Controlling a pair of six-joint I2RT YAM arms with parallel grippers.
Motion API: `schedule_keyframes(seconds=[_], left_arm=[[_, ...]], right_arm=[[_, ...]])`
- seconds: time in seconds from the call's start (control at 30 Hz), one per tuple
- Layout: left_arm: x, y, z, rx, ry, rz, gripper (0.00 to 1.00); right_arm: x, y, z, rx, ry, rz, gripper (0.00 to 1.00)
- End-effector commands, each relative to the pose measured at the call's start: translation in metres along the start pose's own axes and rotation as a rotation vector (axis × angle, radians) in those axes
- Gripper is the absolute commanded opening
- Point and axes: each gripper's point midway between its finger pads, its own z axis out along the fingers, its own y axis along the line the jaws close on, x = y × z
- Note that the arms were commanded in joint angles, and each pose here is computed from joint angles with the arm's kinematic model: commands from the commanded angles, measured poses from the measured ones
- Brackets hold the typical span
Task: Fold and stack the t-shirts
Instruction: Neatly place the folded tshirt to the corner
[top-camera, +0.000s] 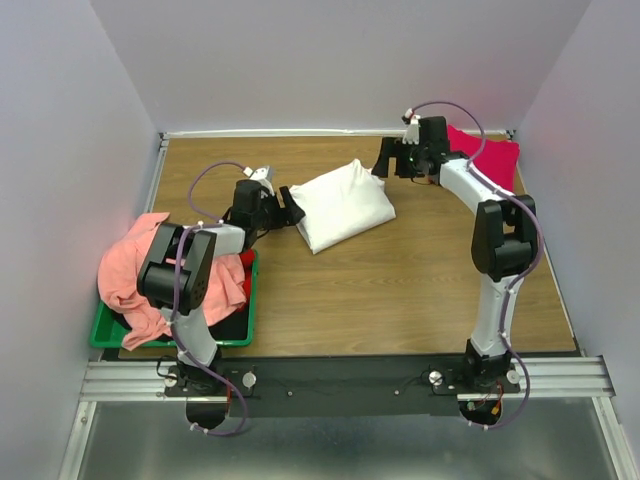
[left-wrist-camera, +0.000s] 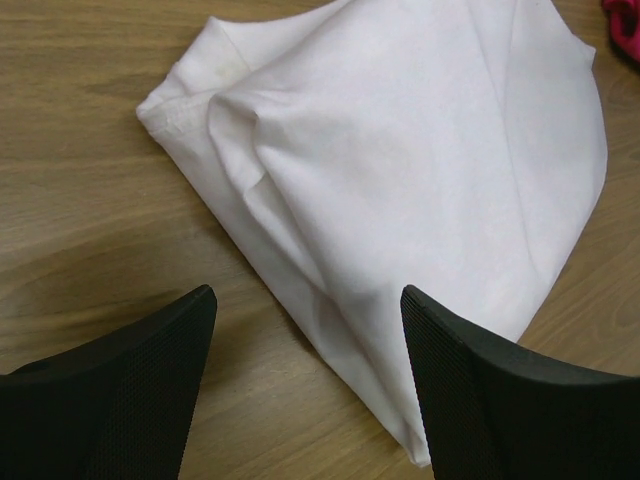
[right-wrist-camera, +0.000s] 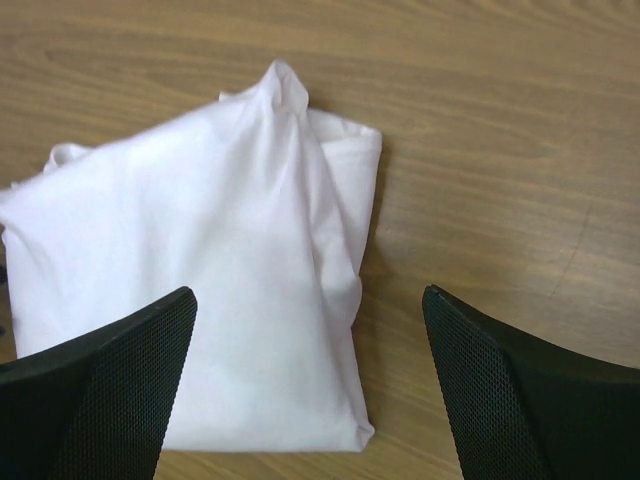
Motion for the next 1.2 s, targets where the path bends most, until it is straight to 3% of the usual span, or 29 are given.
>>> schedule_keyframes(seconds=[0.0,0.3,0.4,0.6,0.63,0.83,1.17], left_arm=[[0.012,0.003,0.01,-0.003,0.031,0.016,0.82],[0.02,0.005,0.026,0.024,0.063,0.003,0.8],[0.021,0.006,0.029,0.022,0.066,0.001,0.74],[0.027,0.007,0.028,0.023,0.081,-0.003,0.45],[0.028,0.008,0.028,0.023,0.084,-0.001,0.36],[0.032,0.01,0.03,0.02,0.101,0.004,0.12],[0.038,0.013,0.027,0.011,0.126,0.024,0.06]], right_arm=[[0.021,0.017,-0.01,-0.183,0.053,-0.042,1.0],[0.05,0.007,0.006,-0.262,0.109,-0.009,1.0],[0.055,0.002,0.009,-0.272,0.118,-0.001,1.0],[0.069,-0.003,0.015,-0.333,0.15,0.03,1.0],[0.072,-0.005,0.016,-0.34,0.155,0.036,1.0],[0.084,-0.003,0.022,-0.42,0.182,0.062,1.0],[0.112,0.001,0.042,-0.523,0.261,0.169,0.94]])
